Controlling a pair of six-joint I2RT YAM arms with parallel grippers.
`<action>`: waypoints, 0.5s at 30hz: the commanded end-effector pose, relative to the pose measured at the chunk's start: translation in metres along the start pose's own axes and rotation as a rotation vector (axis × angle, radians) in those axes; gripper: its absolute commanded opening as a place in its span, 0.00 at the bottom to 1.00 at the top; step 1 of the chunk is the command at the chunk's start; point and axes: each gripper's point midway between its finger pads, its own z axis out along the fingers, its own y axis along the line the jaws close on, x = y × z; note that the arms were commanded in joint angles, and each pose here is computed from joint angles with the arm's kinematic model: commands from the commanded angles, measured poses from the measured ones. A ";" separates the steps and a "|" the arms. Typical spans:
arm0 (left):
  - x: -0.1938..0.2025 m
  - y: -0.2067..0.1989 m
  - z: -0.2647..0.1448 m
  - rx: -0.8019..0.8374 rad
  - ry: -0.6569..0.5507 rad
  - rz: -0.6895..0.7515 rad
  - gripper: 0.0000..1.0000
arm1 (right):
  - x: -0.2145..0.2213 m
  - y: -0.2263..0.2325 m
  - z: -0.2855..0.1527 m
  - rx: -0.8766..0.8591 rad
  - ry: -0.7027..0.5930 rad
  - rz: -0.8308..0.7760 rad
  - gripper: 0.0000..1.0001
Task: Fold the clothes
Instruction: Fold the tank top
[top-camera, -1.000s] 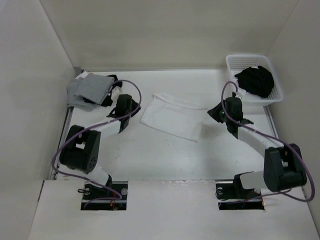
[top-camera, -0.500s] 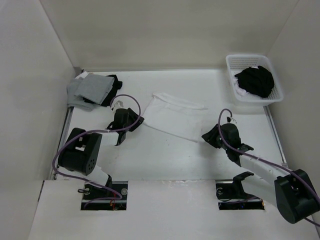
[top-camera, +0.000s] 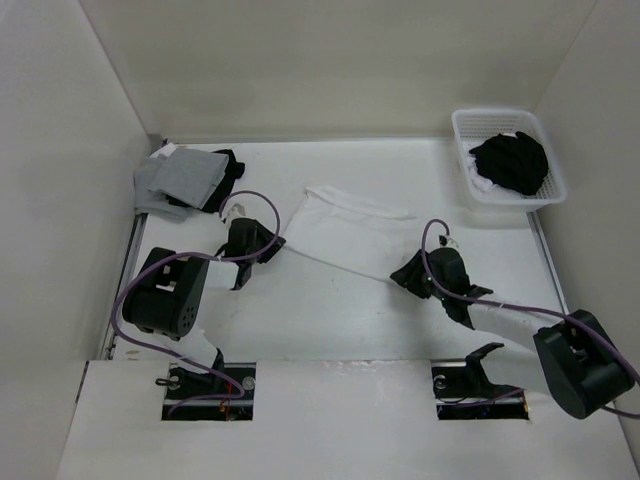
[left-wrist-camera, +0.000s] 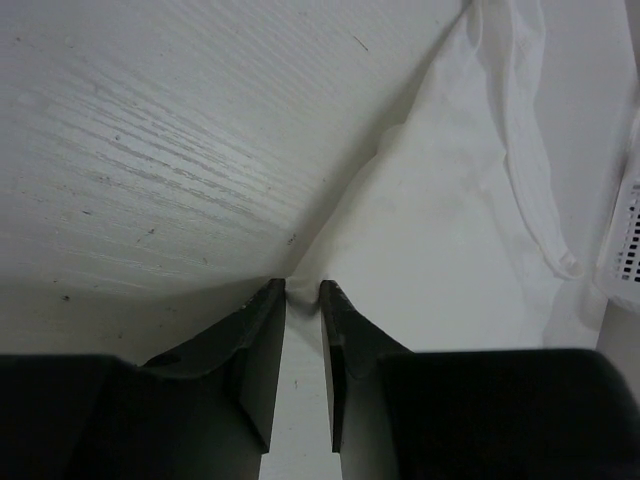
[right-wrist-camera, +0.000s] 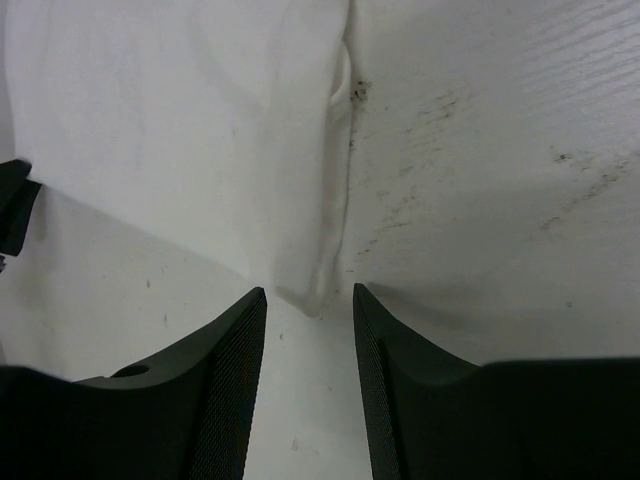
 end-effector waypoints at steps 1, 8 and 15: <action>-0.009 -0.005 0.001 0.018 -0.021 -0.013 0.18 | -0.012 0.025 0.002 -0.081 -0.046 0.013 0.45; -0.008 -0.002 0.001 0.006 -0.022 -0.024 0.10 | -0.009 0.022 0.011 -0.064 -0.029 0.020 0.42; -0.013 -0.007 -0.002 0.020 -0.037 -0.022 0.06 | -0.012 0.024 0.016 -0.059 -0.021 0.027 0.16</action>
